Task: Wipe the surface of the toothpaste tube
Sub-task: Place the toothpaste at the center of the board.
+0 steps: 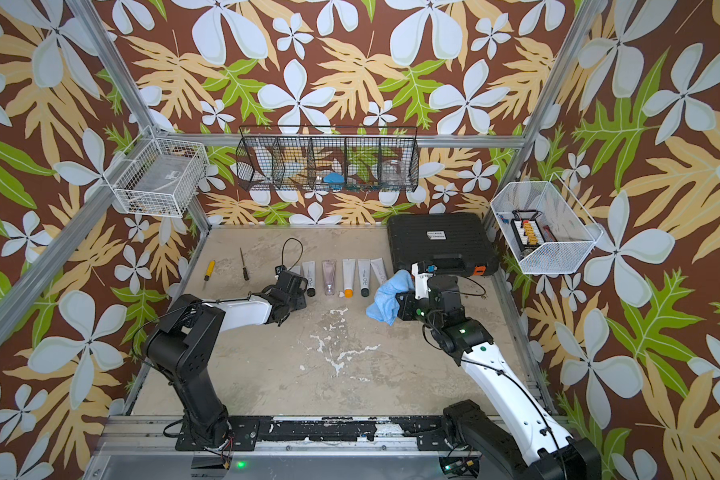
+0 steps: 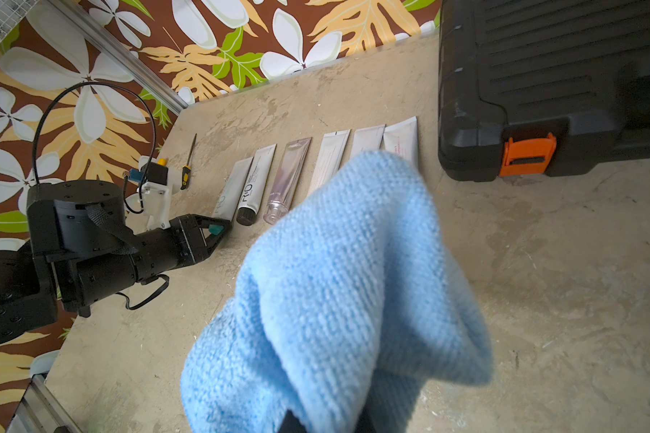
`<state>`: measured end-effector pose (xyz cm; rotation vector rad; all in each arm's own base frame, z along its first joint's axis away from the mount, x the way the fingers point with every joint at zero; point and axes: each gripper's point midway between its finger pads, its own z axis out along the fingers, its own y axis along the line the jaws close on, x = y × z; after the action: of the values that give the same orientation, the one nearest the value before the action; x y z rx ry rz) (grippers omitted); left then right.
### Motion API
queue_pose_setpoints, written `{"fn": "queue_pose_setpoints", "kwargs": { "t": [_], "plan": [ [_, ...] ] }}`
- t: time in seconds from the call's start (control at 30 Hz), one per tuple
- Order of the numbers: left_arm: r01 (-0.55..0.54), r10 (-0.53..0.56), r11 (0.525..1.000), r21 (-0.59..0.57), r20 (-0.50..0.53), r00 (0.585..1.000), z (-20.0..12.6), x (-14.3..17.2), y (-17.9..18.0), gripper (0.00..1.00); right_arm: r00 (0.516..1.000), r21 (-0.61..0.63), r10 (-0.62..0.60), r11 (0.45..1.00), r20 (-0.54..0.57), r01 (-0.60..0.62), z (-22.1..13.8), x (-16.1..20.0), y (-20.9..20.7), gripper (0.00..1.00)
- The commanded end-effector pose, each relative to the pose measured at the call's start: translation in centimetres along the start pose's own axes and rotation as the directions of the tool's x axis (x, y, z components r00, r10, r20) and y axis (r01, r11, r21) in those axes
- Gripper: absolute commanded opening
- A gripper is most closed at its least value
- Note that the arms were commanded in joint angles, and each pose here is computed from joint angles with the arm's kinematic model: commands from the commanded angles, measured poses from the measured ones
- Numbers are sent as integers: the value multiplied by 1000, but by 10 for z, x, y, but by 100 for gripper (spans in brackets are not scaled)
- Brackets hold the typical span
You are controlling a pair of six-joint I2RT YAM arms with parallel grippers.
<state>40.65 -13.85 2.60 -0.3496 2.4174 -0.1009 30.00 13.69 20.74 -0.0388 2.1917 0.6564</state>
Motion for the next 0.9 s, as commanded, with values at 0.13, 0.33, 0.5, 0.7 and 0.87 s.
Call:
{"fn": "queue_pose_setpoints", "kwargs": {
  "t": [0.13, 0.33, 0.5, 0.7, 0.87],
  "plan": [
    [-44, 44, 999, -14, -49, 998, 4, 9, 3, 17, 1000, -19, 7, 1000, 2, -7, 3, -1, 3, 0],
    [-52, 52, 999, 6, -49, 997, 2, 9, -1, 29, 1000, -36, 8, 999, -4, -8, 2, 2, 5, 0],
    [-55, 56, 998, 25, -38, 998, -3, 7, -3, 35, 1000, -42, 9, 999, -1, -9, 1, 1, 7, 0],
    [-89, 90, 995, 37, -5, 996, -18, -10, -8, 55, 1000, -67, 18, 998, 7, -17, 0, -4, 13, 0],
    [-85, 84, 996, 29, 25, 996, -39, -26, -7, 61, 999, -99, 37, 994, 14, -36, 6, -9, 18, 0]
  ]
}}
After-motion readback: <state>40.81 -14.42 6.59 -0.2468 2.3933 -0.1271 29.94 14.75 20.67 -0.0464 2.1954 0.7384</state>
